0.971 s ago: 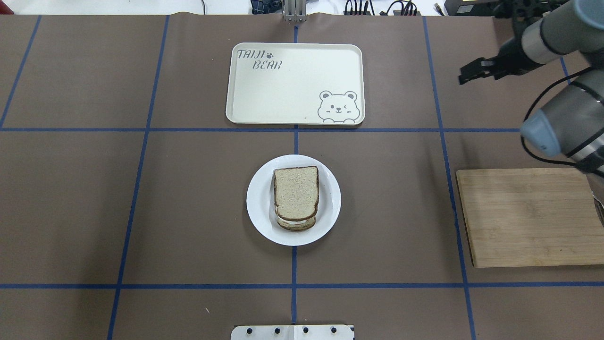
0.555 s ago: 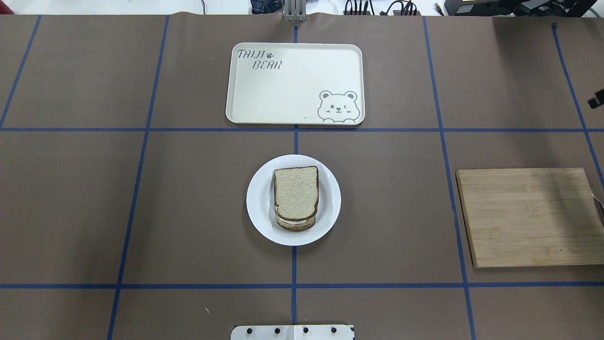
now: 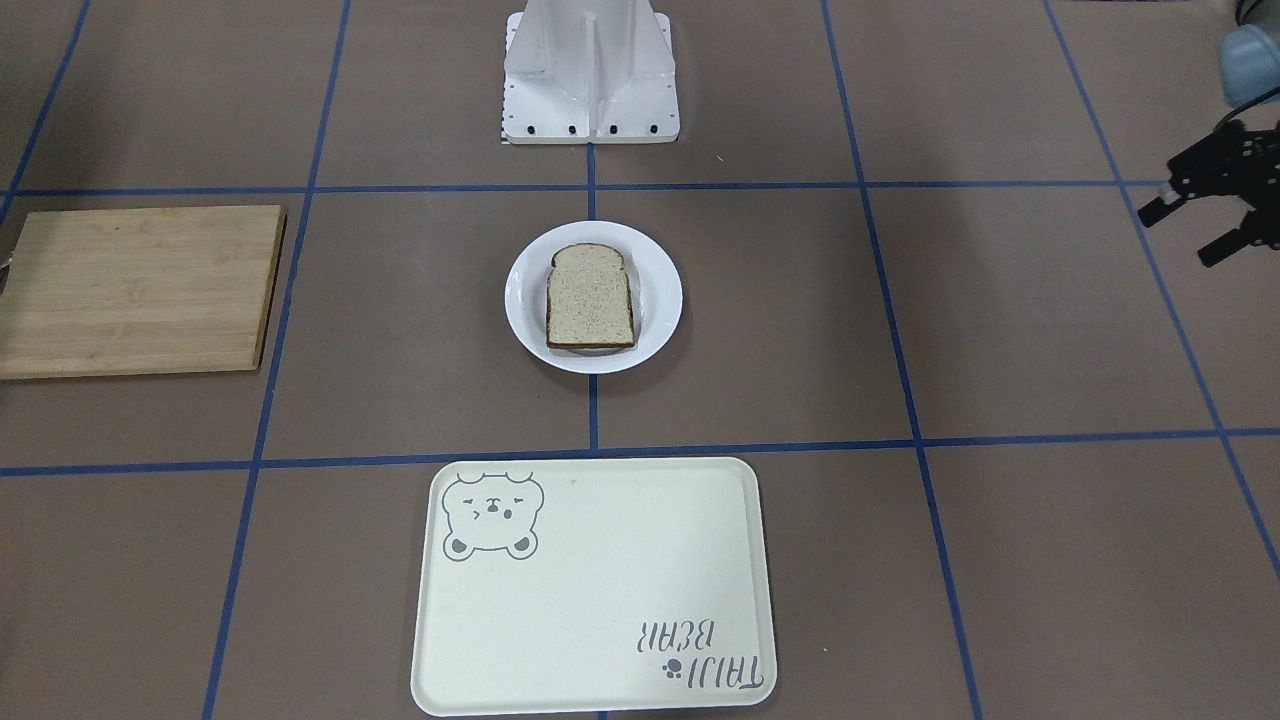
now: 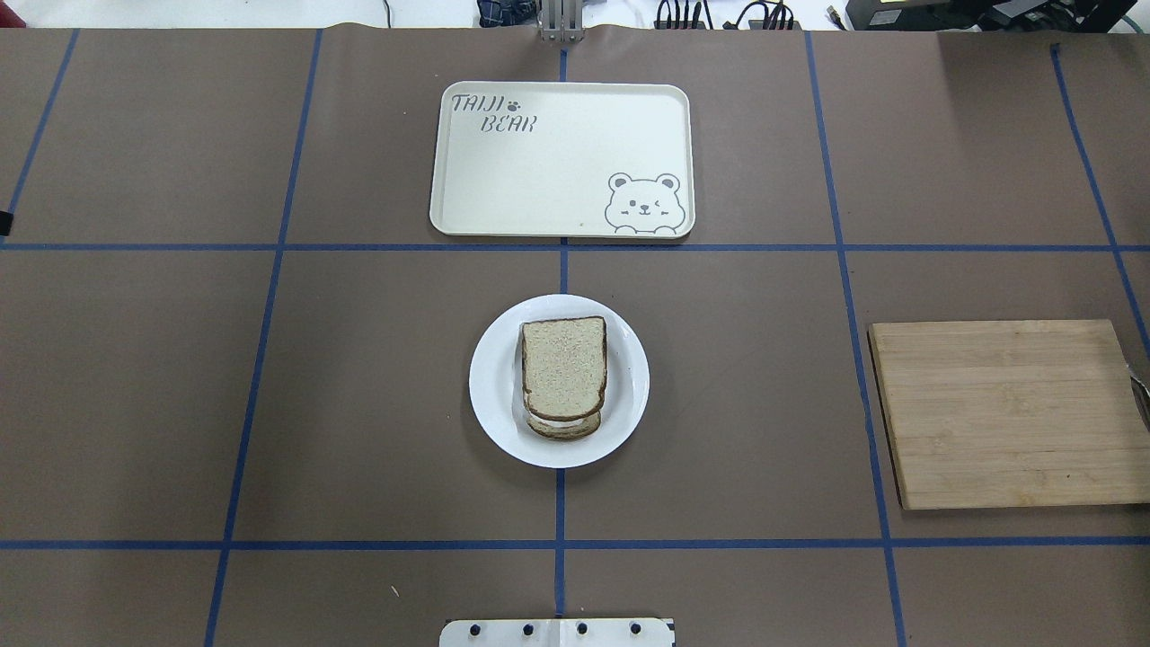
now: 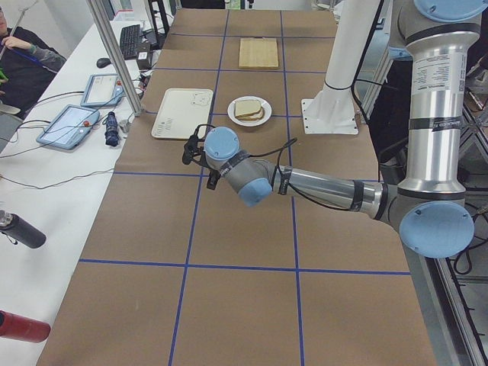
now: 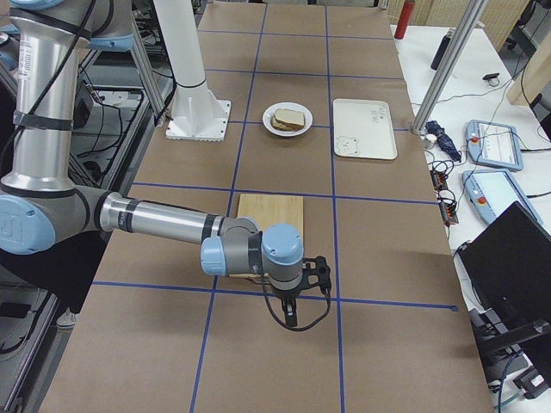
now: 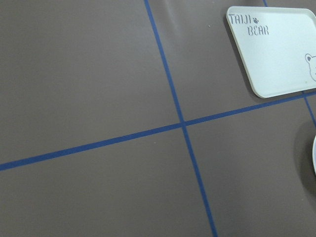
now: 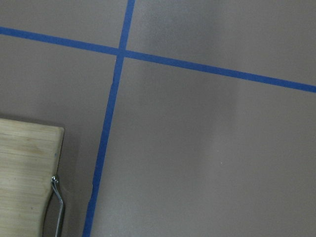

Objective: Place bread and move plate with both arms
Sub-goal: 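Move the left gripper toward the near rim of the white plate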

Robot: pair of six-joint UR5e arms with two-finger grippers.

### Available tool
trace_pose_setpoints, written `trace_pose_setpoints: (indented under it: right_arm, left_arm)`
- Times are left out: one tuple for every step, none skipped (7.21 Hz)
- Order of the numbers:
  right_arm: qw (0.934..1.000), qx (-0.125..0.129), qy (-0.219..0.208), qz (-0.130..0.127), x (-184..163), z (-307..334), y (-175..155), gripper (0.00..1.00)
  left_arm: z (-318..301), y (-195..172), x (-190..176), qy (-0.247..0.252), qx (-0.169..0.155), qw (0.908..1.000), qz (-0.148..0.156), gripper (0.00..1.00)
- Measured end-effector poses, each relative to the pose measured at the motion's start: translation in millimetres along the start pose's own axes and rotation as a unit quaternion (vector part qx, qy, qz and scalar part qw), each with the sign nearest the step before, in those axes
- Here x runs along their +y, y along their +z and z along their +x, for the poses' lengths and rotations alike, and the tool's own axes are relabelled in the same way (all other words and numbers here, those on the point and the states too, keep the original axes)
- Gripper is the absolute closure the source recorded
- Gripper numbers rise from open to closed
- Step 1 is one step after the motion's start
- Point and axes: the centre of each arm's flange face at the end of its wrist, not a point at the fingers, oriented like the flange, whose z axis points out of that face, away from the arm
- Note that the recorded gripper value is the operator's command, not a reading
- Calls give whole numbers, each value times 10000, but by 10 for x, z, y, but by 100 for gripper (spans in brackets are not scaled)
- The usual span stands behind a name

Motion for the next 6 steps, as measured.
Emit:
trace_pose_setpoints:
  right_arm:
    - [10000, -7, 34, -8, 35, -4, -46, 0]
    - [10000, -32, 68, -37, 7, -43, -105, 0]
    - [9999, -50, 108, -81, -45, -100, -181, 0]
    - [9998, -60, 154, -129, -142, -158, -267, 0]
    - [9996, -67, 193, -168, -256, -202, -337, 0]
    - [9996, -70, 215, -188, -333, -228, -381, 0]
  left_arm:
    - [300, 315, -22, -176, 162, 9997, -96, 2]
    - [660, 729, 10, -300, 299, 9991, -71, 2]
    - [1118, 1208, 56, -499, 486, 9976, 3, 2]
    - [1607, 1702, 156, -731, 689, 9949, 83, 2]
    - [1934, 2058, 297, -875, 804, 9928, 161, 2]
    - [2118, 2258, 414, -975, 861, 9913, 216, 7]
